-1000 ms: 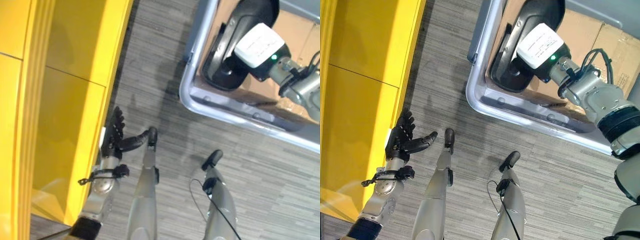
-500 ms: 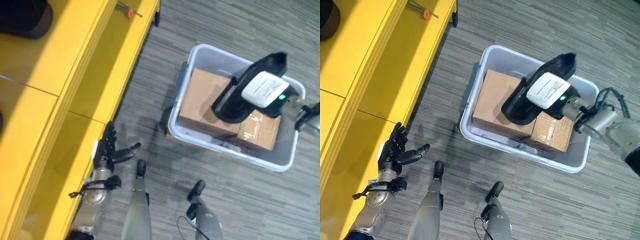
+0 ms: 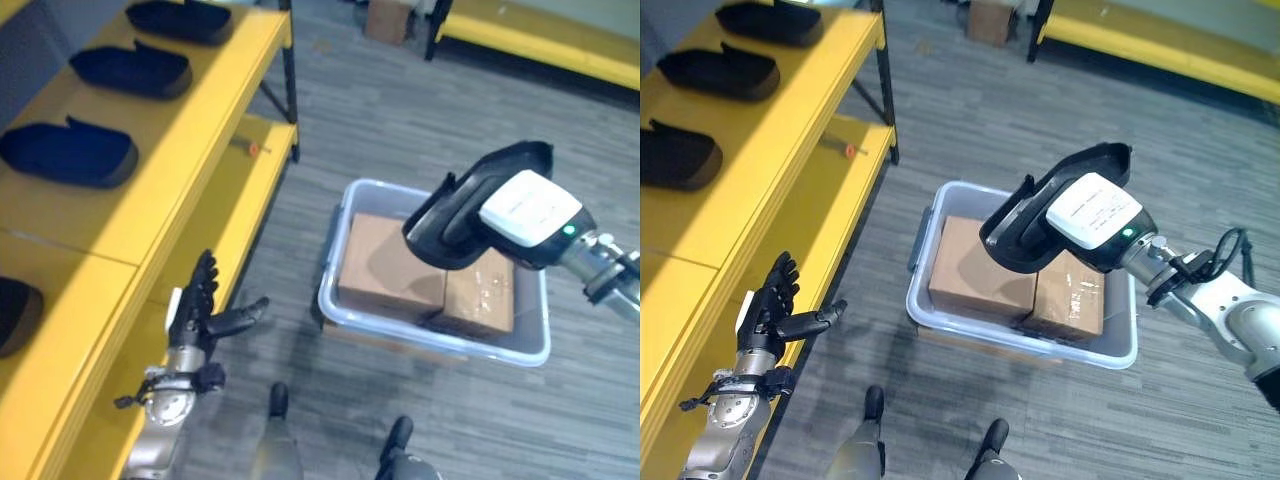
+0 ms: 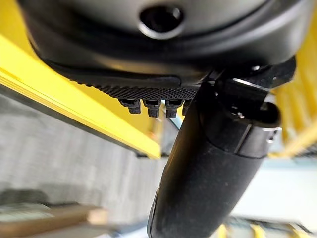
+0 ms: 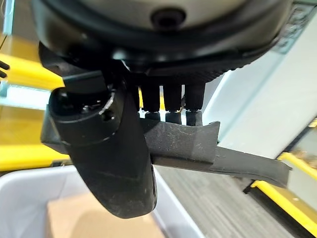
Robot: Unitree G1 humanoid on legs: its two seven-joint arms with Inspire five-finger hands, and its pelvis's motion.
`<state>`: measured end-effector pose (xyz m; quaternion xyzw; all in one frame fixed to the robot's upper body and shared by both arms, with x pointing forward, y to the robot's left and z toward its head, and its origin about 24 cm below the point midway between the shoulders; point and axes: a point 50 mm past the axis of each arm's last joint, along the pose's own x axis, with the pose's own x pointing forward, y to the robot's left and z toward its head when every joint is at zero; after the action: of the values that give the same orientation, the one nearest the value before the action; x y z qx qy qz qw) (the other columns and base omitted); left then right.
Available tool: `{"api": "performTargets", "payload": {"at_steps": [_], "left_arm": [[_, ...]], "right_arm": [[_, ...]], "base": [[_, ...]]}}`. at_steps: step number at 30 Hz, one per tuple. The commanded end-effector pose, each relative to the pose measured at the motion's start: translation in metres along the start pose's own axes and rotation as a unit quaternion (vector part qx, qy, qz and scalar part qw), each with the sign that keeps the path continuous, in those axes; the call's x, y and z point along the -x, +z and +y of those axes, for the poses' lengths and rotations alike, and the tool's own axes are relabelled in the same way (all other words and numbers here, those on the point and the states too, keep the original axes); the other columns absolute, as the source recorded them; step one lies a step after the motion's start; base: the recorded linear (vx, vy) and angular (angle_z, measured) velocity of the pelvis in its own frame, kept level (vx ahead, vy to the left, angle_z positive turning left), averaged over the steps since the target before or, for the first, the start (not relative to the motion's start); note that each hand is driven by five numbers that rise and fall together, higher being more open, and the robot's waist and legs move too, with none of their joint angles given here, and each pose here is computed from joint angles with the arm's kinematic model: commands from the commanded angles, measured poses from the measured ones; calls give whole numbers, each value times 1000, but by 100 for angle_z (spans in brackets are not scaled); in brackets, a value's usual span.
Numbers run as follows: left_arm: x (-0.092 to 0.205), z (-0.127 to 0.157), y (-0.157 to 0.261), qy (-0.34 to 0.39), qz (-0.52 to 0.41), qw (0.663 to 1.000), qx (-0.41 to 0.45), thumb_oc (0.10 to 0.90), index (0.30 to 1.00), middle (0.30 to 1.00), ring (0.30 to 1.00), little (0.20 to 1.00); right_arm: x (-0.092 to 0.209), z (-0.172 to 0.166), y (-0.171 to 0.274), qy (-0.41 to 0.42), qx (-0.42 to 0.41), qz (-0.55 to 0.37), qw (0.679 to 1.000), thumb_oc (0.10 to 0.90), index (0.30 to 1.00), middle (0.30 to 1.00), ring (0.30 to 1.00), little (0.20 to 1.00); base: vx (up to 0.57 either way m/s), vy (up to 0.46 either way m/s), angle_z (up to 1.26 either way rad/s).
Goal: Move parts from the plastic box to the shelf.
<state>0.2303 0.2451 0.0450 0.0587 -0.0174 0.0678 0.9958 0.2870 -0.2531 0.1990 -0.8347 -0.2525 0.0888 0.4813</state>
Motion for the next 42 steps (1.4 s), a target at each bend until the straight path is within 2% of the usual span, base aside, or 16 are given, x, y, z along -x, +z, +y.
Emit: {"api": "performTargets", "payload": {"at_steps": [1, 7, 9, 11, 12, 18, 19, 20, 21, 23, 25, 42], "left_arm": [[-13, -19, 51, -68, -147, 985, -59, 900, 1000, 1000, 1000, 1000], [-16, -35, 80, -88, -239, 955, -149, 900, 1000, 1000, 1000, 1000], [-16, -44, 94, -97, -289, 930, -206, 900, 1000, 1000, 1000, 1000], [-16, -44, 94, -95, -290, 929, -207, 900, 1000, 1000, 1000, 1000], [-16, -51, 102, -106, -325, 905, -252, 900, 1000, 1000, 1000, 1000], [-16, -65, 116, -122, -398, 840, -348, 900, 1000, 1000, 1000, 1000], [-15, -69, 120, -120, -427, 808, -387, 900, 1000, 1000, 1000, 1000], [-16, -69, 119, -118, -429, 807, -388, 900, 1000, 1000, 1000, 1000], [-17, -71, 122, -112, -449, 782, -418, 900, 1000, 1000, 1000, 1000], [-16, -72, 121, -112, -456, 775, -424, 900, 1000, 1000, 1000, 1000], [-18, -75, 113, -111, -462, 750, -459, 900, 1000, 1000, 1000, 1000], [-19, -88, 103, -98, -474, 744, -461, 900, 1000, 1000, 1000, 1000]], "right_arm": [[-15, -46, -28, -114, -7, 59, 992, 400, 300, 300, 300, 300], [-27, -37, -14, -122, -61, 40, 990, 400, 300, 300, 300, 300], [-33, -35, -8, -120, -72, 28, 990, 400, 300, 300, 300, 300], [-34, -35, -8, -120, -72, 27, 990, 400, 300, 300, 300, 300], [-39, -35, -5, -122, -76, 18, 989, 400, 300, 300, 300, 300], [-52, -40, 2, -138, -79, -8, 987, 400, 300, 300, 300, 300], [-56, -44, 6, -145, -78, -23, 986, 400, 300, 300, 300, 300], [-56, -44, 6, -146, -78, -24, 986, 400, 300, 300, 300, 300], [-57, -46, 7, -154, -76, -29, 985, 400, 300, 300, 300, 300], [-57, -47, 7, -159, -75, -30, 984, 400, 300, 300, 300, 300], [-57, -52, 9, -173, -73, -37, 981, 400, 300, 300, 300, 300], [-72, -76, 18, -238, -91, -55, 965, 400, 300, 300, 300, 300]], "base": [[-26, 22, -16], [-1, 6, -18], [28, -2, -13], [13, 2, -9], [18, 1, -18], [24, -4, -17], [26, -9, -16], [27, -5, -10], [10, 1, -12], [13, 1, -16], [11, 1, -4], [-1, -1, -2]]}}
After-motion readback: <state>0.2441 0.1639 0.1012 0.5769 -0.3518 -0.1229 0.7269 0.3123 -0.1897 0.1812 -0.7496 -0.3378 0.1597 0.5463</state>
